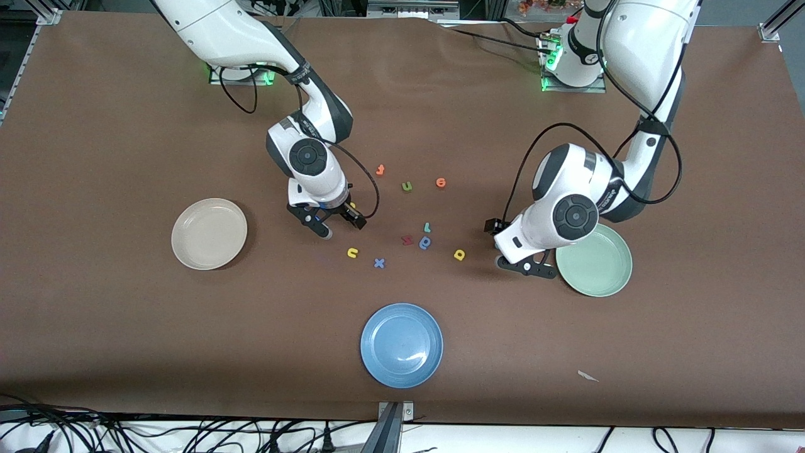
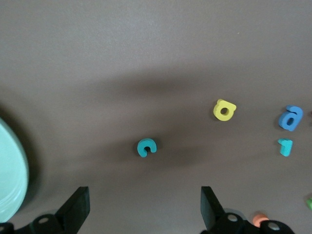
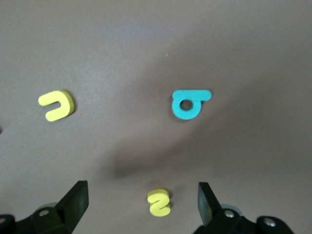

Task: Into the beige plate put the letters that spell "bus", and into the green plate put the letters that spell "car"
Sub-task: 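Reach yellow letter with the right gripper while the left gripper reaches cyan, then grasp the yellow letter with the right gripper while the left gripper grasps cyan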

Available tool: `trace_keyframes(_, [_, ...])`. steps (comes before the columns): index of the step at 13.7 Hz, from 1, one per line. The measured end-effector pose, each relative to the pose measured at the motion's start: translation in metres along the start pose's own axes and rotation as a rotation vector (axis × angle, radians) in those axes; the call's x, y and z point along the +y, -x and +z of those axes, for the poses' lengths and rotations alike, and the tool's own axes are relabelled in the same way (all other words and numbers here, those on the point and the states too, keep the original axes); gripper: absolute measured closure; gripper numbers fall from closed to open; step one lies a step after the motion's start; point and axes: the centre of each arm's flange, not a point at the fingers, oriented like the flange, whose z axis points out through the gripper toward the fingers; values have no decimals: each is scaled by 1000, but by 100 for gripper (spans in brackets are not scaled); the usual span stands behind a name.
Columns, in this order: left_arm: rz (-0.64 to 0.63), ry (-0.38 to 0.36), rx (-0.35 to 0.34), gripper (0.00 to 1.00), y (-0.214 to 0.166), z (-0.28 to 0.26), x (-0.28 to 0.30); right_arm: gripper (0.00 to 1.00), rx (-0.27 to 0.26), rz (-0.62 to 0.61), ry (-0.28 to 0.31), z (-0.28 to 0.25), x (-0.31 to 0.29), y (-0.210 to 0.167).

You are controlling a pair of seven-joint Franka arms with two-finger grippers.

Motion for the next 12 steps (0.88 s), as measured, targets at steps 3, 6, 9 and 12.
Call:
trace_keyframes(3, [1, -1, -1, 0, -6, 35, 1, 4, -7, -1, 10, 8, 0, 2])
trace_keyframes(6, [8, -4, 12, 4, -11, 64, 4, 17, -9, -1, 13, 12, 0, 3])
trace_keyframes(9, [0, -9, 2, 12, -10, 79, -1, 30, -14, -6, 10, 11, -1, 7])
trace_keyframes(12, [-4, -13, -6, 33, -5, 93, -5, 34, -21, -17, 10, 12, -3, 15])
